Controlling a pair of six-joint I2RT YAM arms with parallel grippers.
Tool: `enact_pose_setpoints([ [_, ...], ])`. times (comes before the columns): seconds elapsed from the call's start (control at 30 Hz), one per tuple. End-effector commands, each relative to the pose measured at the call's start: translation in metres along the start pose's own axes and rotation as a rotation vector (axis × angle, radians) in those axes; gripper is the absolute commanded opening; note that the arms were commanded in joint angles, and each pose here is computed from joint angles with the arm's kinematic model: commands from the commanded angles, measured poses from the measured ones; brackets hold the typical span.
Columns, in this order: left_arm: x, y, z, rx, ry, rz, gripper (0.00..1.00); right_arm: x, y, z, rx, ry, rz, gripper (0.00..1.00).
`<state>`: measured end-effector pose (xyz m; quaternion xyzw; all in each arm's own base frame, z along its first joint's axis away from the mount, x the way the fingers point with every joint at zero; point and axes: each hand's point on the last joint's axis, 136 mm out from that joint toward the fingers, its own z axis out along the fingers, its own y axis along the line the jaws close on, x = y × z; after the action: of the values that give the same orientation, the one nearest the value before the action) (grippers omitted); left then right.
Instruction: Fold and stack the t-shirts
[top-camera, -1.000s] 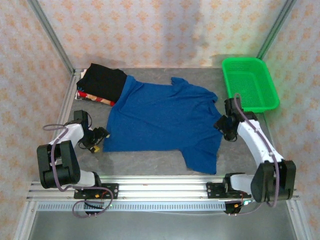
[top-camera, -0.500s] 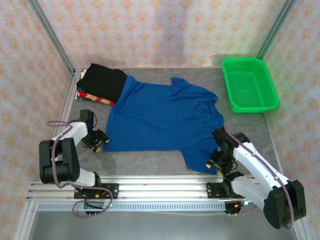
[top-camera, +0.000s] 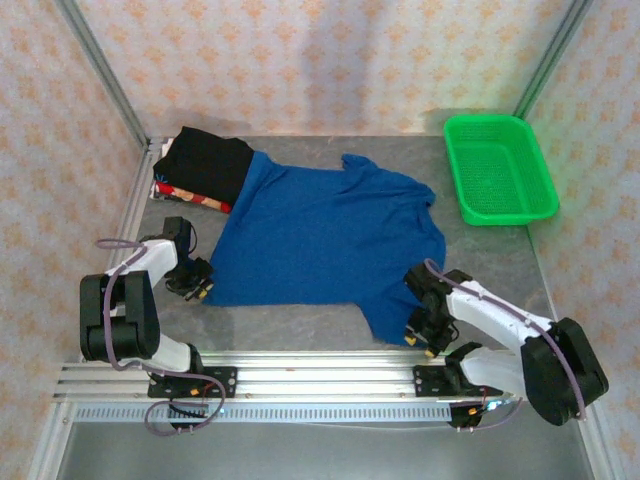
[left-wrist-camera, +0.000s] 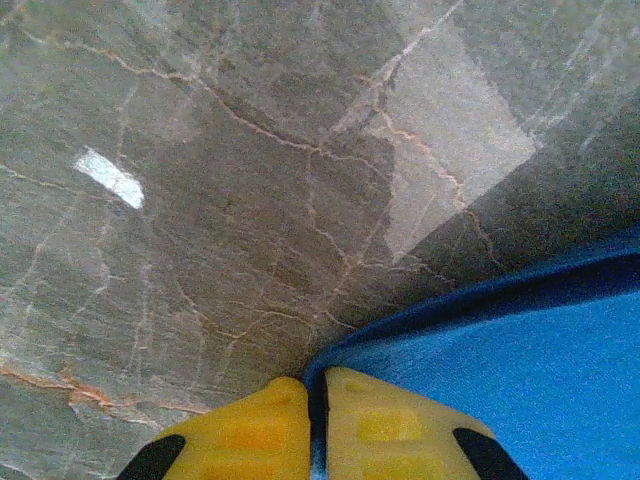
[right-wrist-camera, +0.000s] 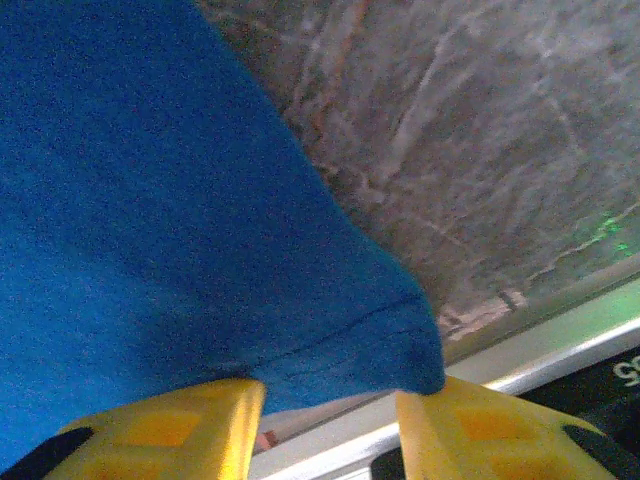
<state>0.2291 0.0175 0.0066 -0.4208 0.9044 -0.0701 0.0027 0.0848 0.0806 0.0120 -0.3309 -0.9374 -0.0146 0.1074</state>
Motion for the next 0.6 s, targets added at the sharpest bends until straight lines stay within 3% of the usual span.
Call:
enact_pose_setpoints([
  [0.0,0.034,-0.031,0.032,0.154,0.169,0.048,0.09,-0.032,0.009,-0.008,0.010,-0.171,0.043,0.37],
  [0.1,0.032,-0.032,0.030,0.152,0.168,0.059,0.07,-0.040,0.008,-0.008,0.057,-0.201,0.051,0.27],
  [0.27,0.029,-0.035,0.029,0.158,0.169,0.064,0.04,-0.042,0.006,-0.011,0.046,-0.227,0.074,0.00],
  [0.57,0.023,-0.039,-0.001,0.177,0.120,0.090,0.00,-0.028,0.000,-0.051,-0.004,-0.229,0.066,0.00],
])
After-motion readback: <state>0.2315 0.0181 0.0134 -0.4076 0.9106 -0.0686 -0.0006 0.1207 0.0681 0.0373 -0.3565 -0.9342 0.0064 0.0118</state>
